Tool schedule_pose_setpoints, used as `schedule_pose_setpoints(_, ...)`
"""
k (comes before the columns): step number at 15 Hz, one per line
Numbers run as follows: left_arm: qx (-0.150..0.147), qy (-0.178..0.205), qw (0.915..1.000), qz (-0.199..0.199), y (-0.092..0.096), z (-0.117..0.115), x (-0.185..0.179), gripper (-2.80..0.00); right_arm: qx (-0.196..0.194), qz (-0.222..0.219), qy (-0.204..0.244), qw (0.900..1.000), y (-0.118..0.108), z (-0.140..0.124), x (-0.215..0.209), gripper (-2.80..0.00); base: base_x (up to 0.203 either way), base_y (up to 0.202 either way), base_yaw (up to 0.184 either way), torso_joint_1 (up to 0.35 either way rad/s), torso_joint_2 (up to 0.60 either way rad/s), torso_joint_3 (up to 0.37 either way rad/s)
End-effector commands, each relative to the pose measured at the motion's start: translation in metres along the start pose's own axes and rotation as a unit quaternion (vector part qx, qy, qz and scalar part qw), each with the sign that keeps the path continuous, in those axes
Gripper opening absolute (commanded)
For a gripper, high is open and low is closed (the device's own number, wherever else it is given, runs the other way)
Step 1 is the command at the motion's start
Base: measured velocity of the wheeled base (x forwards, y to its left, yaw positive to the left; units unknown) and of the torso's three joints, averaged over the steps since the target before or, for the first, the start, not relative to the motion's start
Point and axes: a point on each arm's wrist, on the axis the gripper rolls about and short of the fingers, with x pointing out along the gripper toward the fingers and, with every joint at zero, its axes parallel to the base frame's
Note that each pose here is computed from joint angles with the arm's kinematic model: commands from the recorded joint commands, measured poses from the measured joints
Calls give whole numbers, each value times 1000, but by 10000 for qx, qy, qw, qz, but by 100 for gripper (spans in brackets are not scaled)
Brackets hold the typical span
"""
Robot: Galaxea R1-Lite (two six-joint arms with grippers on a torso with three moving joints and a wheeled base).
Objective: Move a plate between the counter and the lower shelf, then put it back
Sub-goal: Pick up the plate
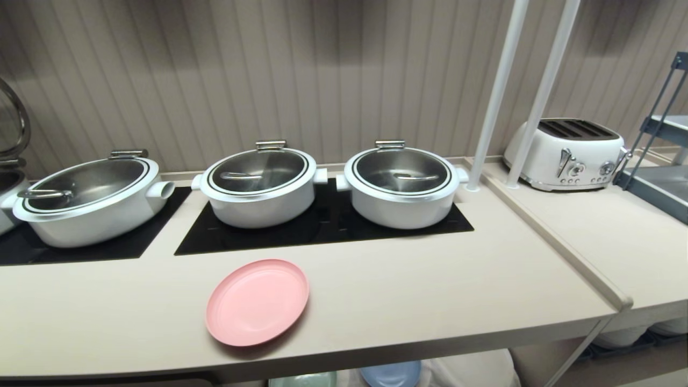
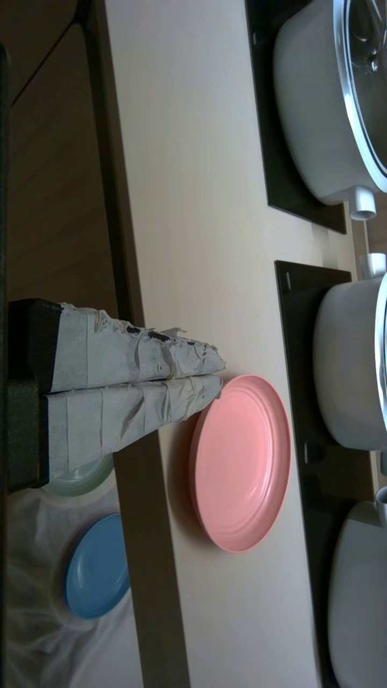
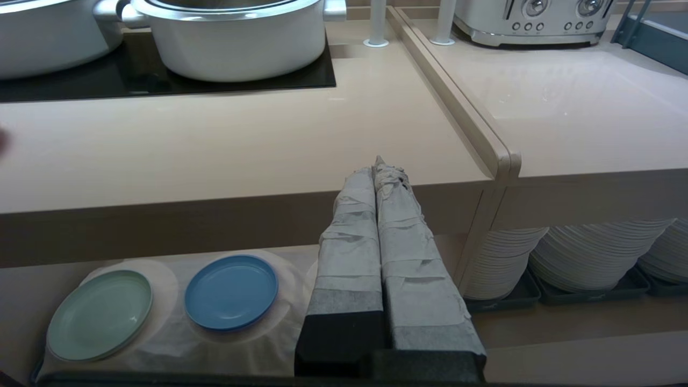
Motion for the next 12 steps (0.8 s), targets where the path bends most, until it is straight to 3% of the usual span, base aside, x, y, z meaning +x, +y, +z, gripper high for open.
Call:
schedule_pose_setpoints(1, -39, -2, 10000, 13, 0, 0, 0, -280, -2, 7, 0, 10000, 0, 0, 0, -280, 0, 0, 0, 0, 0, 0)
schedule_pose_setpoints(4, -14, -3, 10000, -2, 0, 0, 0, -280, -2, 0, 8, 10000, 0, 0, 0, -280, 0, 0, 0, 0, 0, 0)
schedule_pose_setpoints(8, 267, -4, 9996, -10, 0, 0, 0, -280, -10, 0, 8, 10000, 0, 0, 0, -280, 0, 0, 0, 0, 0, 0)
schedule_pose_setpoints(12, 275, -77, 9996, -2, 0, 2, 0, -280, -25, -6, 8, 10000, 0, 0, 0, -280, 0, 0, 0, 0, 0, 0)
